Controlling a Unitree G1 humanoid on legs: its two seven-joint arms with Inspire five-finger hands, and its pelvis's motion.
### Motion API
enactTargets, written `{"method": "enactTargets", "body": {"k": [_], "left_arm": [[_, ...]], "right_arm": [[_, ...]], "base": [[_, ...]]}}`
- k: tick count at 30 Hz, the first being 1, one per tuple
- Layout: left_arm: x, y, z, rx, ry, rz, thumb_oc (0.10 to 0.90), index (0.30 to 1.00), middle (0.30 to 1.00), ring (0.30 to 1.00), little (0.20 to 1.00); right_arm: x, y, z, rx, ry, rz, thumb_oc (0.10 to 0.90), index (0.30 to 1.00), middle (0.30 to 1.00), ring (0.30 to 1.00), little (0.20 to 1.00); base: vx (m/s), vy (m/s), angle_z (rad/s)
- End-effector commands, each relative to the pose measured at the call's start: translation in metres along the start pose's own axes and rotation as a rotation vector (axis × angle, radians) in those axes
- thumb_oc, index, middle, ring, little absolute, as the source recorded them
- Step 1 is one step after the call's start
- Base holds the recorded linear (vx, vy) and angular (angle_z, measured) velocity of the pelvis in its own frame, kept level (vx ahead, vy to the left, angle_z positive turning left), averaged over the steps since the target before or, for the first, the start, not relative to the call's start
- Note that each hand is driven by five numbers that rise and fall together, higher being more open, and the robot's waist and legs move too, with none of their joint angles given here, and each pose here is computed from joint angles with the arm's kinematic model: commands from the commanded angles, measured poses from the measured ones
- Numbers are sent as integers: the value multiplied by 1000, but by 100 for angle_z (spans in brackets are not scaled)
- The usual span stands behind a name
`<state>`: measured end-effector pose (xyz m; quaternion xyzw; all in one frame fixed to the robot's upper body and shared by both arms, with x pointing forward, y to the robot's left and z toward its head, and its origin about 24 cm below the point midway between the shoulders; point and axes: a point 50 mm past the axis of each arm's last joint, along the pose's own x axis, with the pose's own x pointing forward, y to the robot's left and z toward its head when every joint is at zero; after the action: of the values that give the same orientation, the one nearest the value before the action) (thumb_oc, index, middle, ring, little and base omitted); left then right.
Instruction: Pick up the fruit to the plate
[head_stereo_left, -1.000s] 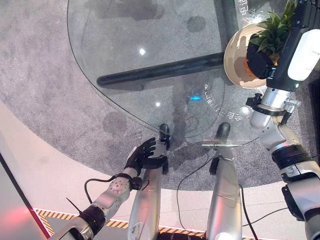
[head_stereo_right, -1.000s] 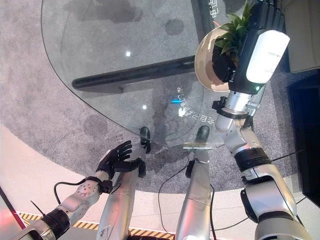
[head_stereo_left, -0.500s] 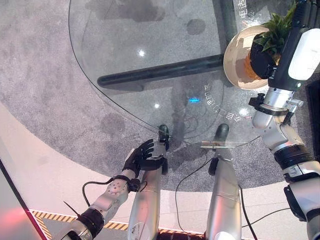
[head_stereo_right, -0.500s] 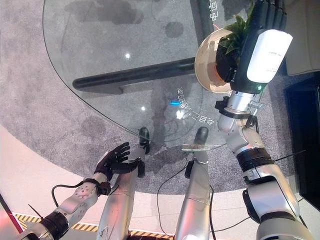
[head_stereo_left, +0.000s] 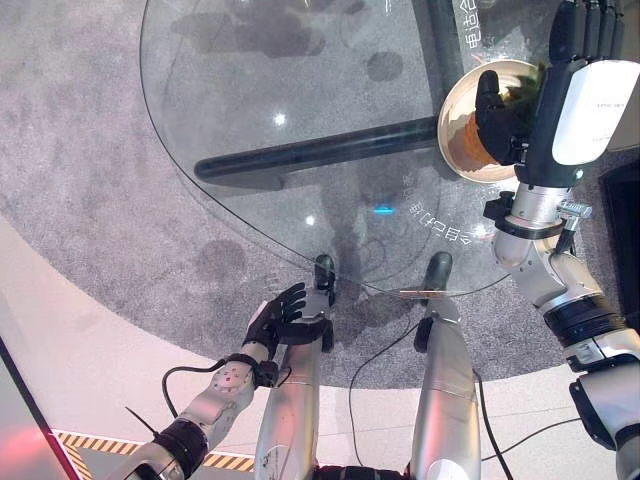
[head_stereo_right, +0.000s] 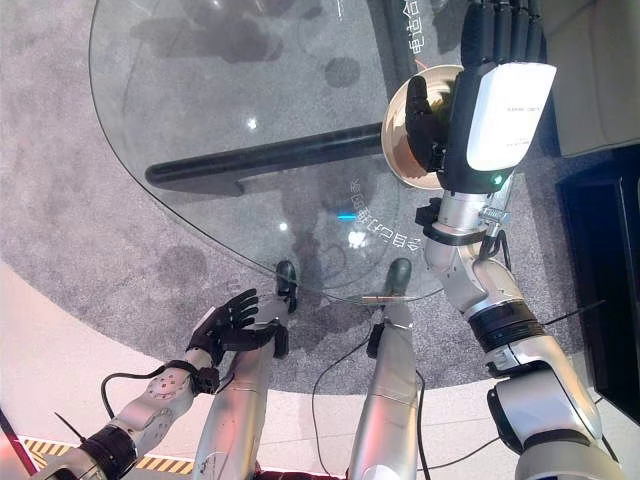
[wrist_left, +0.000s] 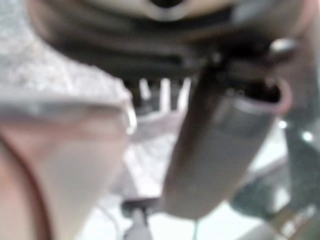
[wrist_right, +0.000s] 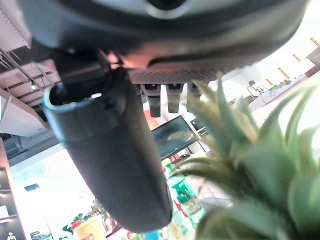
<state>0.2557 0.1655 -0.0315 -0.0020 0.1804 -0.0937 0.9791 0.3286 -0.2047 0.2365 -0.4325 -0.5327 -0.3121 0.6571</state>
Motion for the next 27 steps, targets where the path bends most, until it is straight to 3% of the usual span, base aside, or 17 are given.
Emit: {"method": "enactTargets", "body": {"k": [1, 27], "left_arm": [[-24, 2, -28, -25, 35, -1, 800, 900, 900, 900, 900], [-27, 17, -48, -41, 98, 43, 800, 900, 900, 900, 900]], "right_arm": [[26, -20, 22, 62, -219, -96, 800, 900, 900, 900, 900], [-6, 1, 47, 226, -241, 134, 800, 900, 900, 900, 900]], "base": [[0, 0, 0], [-1, -10, 1]]}}
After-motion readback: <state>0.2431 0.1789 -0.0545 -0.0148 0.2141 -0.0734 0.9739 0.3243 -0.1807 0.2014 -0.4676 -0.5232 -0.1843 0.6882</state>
